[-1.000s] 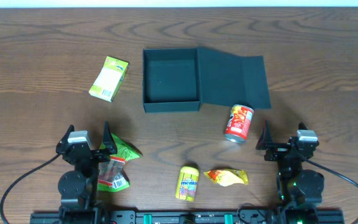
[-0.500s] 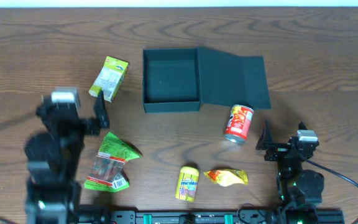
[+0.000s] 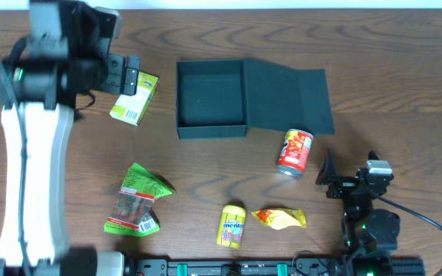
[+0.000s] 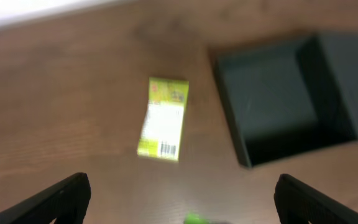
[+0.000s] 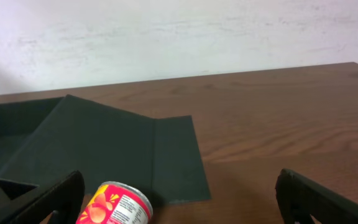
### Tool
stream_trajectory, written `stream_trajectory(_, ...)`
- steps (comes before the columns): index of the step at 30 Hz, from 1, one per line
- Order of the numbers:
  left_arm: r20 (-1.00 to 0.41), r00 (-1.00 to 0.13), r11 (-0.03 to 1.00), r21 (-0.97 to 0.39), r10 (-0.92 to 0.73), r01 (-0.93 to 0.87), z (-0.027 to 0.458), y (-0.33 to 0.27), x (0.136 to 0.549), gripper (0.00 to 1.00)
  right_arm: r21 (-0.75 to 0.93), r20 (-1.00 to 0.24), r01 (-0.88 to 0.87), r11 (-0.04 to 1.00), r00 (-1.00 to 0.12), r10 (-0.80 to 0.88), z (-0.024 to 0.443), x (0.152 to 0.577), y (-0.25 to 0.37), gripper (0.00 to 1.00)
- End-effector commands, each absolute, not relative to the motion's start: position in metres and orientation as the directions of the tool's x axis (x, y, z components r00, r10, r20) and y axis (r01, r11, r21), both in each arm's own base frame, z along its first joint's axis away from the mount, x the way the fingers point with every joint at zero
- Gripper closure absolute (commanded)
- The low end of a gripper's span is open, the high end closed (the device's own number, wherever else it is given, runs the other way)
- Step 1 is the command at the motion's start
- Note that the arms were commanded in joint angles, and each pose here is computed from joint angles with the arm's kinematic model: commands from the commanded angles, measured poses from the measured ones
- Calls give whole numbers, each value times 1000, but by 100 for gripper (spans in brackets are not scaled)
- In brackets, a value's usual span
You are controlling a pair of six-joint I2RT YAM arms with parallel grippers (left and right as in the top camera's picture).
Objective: Pack container
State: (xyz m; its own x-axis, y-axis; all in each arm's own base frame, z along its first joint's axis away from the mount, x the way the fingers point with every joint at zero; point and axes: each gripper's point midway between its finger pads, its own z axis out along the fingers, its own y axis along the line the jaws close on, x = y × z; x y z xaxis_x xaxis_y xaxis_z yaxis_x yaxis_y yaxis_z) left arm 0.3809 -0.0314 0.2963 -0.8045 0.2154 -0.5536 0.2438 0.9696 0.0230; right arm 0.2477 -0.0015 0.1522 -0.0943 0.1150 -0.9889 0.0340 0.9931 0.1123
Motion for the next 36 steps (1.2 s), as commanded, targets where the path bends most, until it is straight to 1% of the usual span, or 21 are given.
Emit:
stream_trajectory(1, -485, -839, 962, 21, 248, 273, 272, -32, 395, 5, 119, -987, 27, 992, -101, 122, 150, 248, 1, 1)
stream_trajectory(3, -414, -875, 963, 13, 250, 269, 249, -30, 397, 5, 119, -987, 27, 992, -101, 122, 150, 248, 1, 1)
stream_trajectory(7, -326, -911, 963, -6, 252, 268, 213, -30, 405, 5, 119, -987, 27, 992, -101, 122, 150, 248, 1, 1)
stream_trajectory(9, -259, -932, 964, -18, 252, 266, 196, -29, 401, 5, 119, -987, 27, 992, -101, 122, 150, 248, 1, 1)
stream_trajectory(13, -194, -928, 946, 4, 318, 324, 166, -25, 410, 5, 119, -987, 27, 992, -101, 122, 150, 248, 1, 1)
stream_trajectory(16, -194, -926, 945, 101, 325, 311, 150, -10, 432, 5, 119, -987, 27, 992, -101, 122, 150, 248, 1, 1)
stream_trajectory(21, -196, -923, 942, 127, 330, 310, 132, -6, 448, 5, 119, -987, 27, 992, -101, 122, 150, 248, 1, 1)
stream_trajectory(23, -202, -923, 941, 157, 328, 300, 128, -1, 455, 5, 119, -987, 27, 992, -101, 122, 150, 248, 1, 1)
stream_trajectory(28, -190, -928, 941, 177, 319, 288, 114, 7, 462, 5, 119, -987, 27, 992, -101, 122, 150, 248, 1, 1)
stream_trajectory(33, -178, -936, 948, 158, 303, 277, 89, 20, 472, 5, 119, -987, 27, 992, -101, 122, 150, 248, 1, 1)
stream_trajectory(36, -160, -922, 936, 69, 351, 345, 72, 14, 469, 5, 119, -987, 27, 992, -101, 122, 150, 248, 1, 1)
